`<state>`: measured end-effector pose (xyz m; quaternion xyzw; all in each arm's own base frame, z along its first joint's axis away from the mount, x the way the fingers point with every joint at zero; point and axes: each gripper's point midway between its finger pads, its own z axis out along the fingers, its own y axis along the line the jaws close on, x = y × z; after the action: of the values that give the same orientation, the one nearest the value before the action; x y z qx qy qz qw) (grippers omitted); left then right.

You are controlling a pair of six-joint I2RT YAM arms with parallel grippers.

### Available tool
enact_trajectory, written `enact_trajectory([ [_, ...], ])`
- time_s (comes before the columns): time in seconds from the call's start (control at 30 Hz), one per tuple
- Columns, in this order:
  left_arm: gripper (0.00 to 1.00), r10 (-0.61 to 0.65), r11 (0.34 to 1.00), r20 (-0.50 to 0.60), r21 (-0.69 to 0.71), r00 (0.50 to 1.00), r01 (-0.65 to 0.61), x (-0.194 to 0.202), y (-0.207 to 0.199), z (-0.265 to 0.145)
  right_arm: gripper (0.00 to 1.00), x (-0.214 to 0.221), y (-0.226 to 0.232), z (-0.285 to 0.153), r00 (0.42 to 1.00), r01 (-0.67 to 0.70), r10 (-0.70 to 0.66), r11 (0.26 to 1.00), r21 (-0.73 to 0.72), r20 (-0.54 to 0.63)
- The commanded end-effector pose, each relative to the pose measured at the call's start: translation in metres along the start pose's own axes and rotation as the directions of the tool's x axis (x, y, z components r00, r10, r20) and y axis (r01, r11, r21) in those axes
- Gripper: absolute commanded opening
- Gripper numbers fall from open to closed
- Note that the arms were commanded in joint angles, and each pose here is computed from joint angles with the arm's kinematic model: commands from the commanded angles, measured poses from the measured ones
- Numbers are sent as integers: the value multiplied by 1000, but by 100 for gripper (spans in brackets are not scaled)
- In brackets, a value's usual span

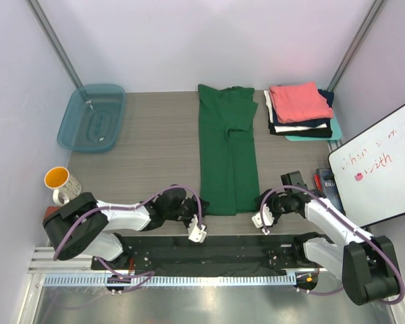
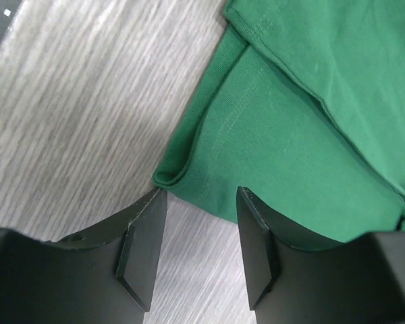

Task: Fold and stack the t-shirts
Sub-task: Grab the bottom of the folded rectangular tshirt with both arms

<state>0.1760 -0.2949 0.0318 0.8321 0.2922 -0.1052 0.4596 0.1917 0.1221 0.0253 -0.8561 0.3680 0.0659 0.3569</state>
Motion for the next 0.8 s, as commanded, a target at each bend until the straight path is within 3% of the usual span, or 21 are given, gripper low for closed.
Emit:
enact_trajectory([
  [0.0, 49, -22, 1000, 19, 14, 1000, 22, -4, 2, 4, 53, -18, 38, 5, 994, 73, -56, 980, -185, 96],
  [0.17, 46, -24, 1000, 15, 12, 1000, 24, -4, 3, 4, 53, -24, 47, 3, 989, 100, -67, 961, -257, 132],
  [0.3, 43, -30, 999, 10, 12, 1000, 30, -3, 3, 4, 42, -24, 47, 4, 988, 103, -66, 954, -280, 138],
  [0.4, 31, -34, 999, 5, 16, 999, 34, -2, 2, 5, 36, -23, 44, 6, 990, 84, -47, 956, -282, 134],
  [0.47, 14, -35, 999, 5, 19, 999, 35, -1, 2, 5, 30, -22, 44, 7, 991, 65, -29, 957, -284, 127],
  [0.53, 5, -39, 999, 5, 25, 999, 39, -1, 1, 7, 27, -20, 41, 9, 992, 63, -31, 959, -276, 120],
  [0.6, 1, -43, 999, 6, 30, 999, 43, 0, 1, 9, 20, -19, 38, 10, 994, 49, -19, 963, -265, 112],
  [0.67, 0, -45, 999, 6, 31, 999, 45, 0, 1, 10, 3, -18, 37, 11, 995, 36, -10, 964, -262, 100],
  [0.77, 0, -54, 998, -8, 24, 999, 54, 3, 5, 11, 1, -13, 26, 9, 998, 23, -6, 969, -244, 68],
])
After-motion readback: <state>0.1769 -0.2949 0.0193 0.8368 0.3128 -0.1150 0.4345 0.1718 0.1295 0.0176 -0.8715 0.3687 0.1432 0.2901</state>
